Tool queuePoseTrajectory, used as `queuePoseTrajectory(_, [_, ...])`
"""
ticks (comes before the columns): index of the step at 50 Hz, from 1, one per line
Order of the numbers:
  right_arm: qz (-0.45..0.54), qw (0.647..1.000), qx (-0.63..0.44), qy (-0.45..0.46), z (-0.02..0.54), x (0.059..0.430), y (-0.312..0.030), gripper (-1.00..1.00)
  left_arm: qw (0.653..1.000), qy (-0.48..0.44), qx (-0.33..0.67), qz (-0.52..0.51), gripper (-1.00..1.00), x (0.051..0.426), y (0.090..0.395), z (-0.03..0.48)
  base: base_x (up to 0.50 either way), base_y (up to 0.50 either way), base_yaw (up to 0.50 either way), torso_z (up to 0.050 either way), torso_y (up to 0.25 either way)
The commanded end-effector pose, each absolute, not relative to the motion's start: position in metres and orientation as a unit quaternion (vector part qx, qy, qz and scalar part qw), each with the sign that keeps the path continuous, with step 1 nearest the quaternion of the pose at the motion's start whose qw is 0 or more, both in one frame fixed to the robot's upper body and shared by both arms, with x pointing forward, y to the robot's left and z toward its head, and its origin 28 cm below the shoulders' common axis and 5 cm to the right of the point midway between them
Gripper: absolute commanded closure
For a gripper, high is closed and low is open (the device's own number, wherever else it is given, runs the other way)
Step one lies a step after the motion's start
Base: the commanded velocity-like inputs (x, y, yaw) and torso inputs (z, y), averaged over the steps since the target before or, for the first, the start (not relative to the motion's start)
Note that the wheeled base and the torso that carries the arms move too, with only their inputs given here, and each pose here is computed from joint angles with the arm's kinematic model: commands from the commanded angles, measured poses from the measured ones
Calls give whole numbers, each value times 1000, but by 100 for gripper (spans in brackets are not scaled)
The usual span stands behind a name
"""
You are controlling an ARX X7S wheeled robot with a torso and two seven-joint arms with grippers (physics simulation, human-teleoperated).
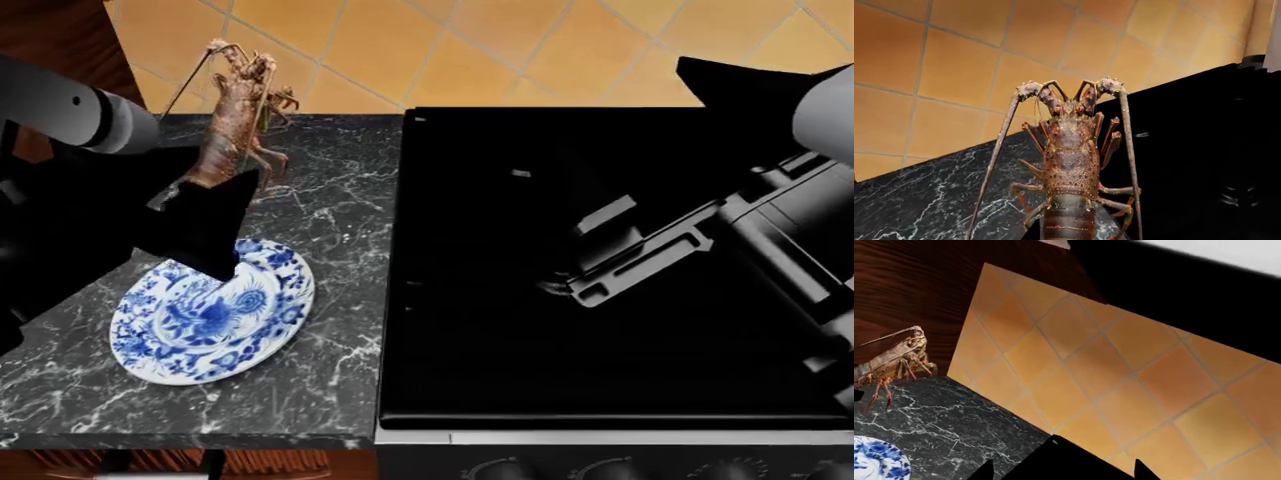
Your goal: Frozen meat rests on a plate on the counter. Retrieve the meat and place it in a pot on a burner. Then turn the burner on.
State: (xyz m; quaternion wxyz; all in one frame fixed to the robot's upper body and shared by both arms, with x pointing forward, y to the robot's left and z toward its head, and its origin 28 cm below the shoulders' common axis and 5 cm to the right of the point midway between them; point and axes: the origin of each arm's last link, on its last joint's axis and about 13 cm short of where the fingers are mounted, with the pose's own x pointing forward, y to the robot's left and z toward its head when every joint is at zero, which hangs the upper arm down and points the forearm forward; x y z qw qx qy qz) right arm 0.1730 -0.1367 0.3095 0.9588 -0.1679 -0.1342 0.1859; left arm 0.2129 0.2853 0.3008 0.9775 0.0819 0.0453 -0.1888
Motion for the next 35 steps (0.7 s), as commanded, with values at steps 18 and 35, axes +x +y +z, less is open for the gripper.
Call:
queuePoseTrajectory(18, [179,960,-155,-151,316,167,-137,-100,975,36,74,-204,100,208,280,296,26,-500,0,0,0])
queuePoseTrajectory(35, [179,960,-155,-153,317,164,-137,-100,973,37,68,-216,100,208,277,292,25,-500,0,0,1])
